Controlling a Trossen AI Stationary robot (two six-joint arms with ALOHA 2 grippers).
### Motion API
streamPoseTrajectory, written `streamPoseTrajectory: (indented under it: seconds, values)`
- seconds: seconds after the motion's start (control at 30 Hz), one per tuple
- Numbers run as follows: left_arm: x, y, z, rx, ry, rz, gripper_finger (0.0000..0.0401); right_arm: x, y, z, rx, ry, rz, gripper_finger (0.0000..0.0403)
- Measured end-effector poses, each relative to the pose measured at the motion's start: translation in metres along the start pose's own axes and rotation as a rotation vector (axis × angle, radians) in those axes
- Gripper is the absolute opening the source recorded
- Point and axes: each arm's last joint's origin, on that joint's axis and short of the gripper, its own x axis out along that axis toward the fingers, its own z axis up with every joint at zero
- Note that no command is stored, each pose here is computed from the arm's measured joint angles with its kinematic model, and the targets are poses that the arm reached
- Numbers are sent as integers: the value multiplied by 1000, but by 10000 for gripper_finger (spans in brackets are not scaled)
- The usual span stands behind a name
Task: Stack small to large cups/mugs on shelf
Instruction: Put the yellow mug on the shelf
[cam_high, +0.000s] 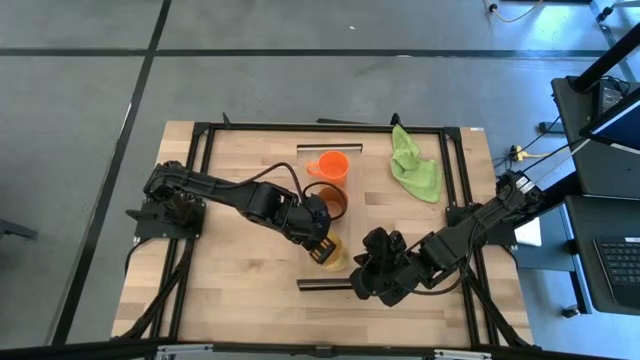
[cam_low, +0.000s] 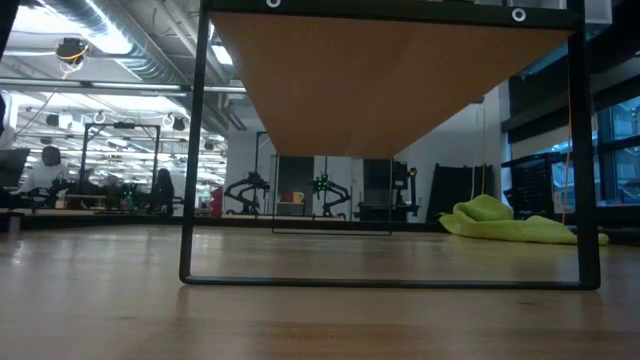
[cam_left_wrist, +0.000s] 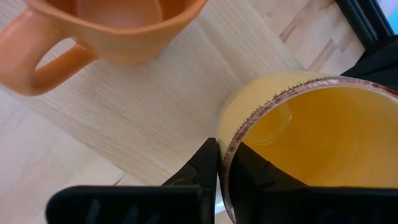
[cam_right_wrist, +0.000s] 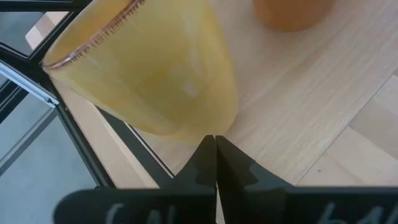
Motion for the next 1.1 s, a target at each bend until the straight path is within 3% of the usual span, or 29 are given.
streamPoseTrajectory:
  seconds: [0.5,1.1]
  values:
    - [0,-2,1,1,-13,-16,24,0,0,0,2,1,0,0]
    - [-1,-3,0,10,-10,-23,76,0,0,0,0,4,-2,0]
